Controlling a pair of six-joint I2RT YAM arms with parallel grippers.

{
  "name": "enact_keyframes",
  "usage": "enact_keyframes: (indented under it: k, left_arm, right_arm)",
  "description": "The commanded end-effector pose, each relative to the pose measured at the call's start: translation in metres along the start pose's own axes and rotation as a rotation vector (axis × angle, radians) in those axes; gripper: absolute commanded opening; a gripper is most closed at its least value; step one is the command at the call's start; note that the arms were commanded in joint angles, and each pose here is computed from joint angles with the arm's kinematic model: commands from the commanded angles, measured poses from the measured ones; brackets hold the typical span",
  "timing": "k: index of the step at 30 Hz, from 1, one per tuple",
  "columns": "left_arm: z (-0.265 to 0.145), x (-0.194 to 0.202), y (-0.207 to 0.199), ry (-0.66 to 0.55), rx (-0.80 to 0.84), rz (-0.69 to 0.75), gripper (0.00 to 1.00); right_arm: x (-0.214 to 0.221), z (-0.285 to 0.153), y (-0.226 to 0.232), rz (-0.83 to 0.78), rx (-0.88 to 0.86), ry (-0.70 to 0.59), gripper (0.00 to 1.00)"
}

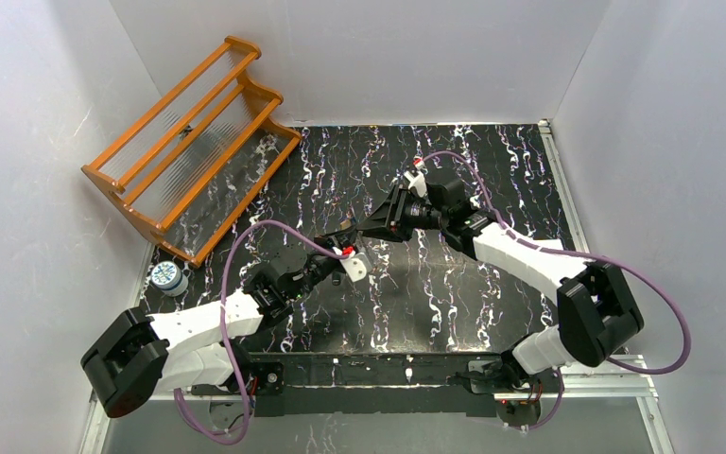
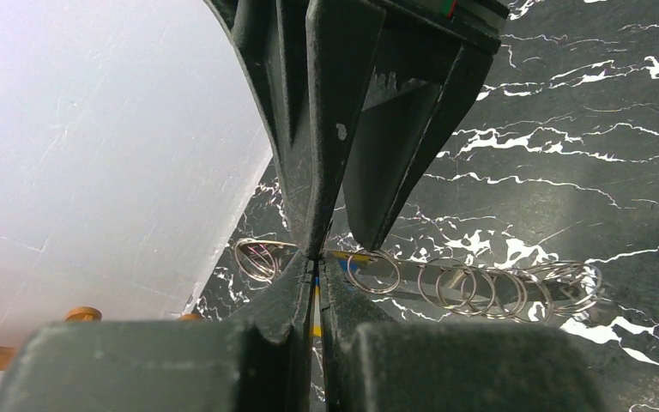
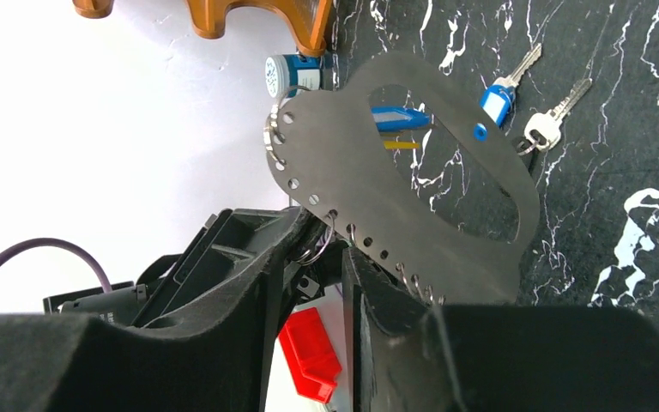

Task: Put the keys on the keyring
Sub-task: Adjust the keyring.

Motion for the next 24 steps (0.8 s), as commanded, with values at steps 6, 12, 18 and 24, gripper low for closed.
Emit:
enact_keyframes:
  k: [6, 12, 18, 24]
  left_arm:
    - [0.003, -0.022, 0.004, -0.086, 0.008, -0.011, 0.00]
    - [0.001, -0.021, 0.003, -0.085, 0.011, -0.017, 0.00]
    - [-0.002, -0.024, -0.002, -0.111, 0.037, -0.081, 0.39]
    - [-0.011, -0.044, -0.018, -0.207, 0.150, -0.279, 0.86]
  right_arm:
    - [-0.017, 0.005, 0.024, -0.020, -0.089, -0.030, 0.17]
    - [-0.020, 0.005, 0.030, -0.041, -0.108, -0.025, 0.01]
    - [-0.025, 0.000, 0.028, -0.187, -0.074, -0.072, 0.01]
    - [-0.034, -0.014, 0.008, -0.481, 0.046, -0.169, 0.01]
Point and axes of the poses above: each gripper's point midway between its finger pads, its own z axis out along the fingers, its own y axis along the line the jaws close on, x = y × z, the point moved 5 cm from there along -z, back along the fingers, and after that the axes turned 12 degrees about -z, right-handed, at the moved point
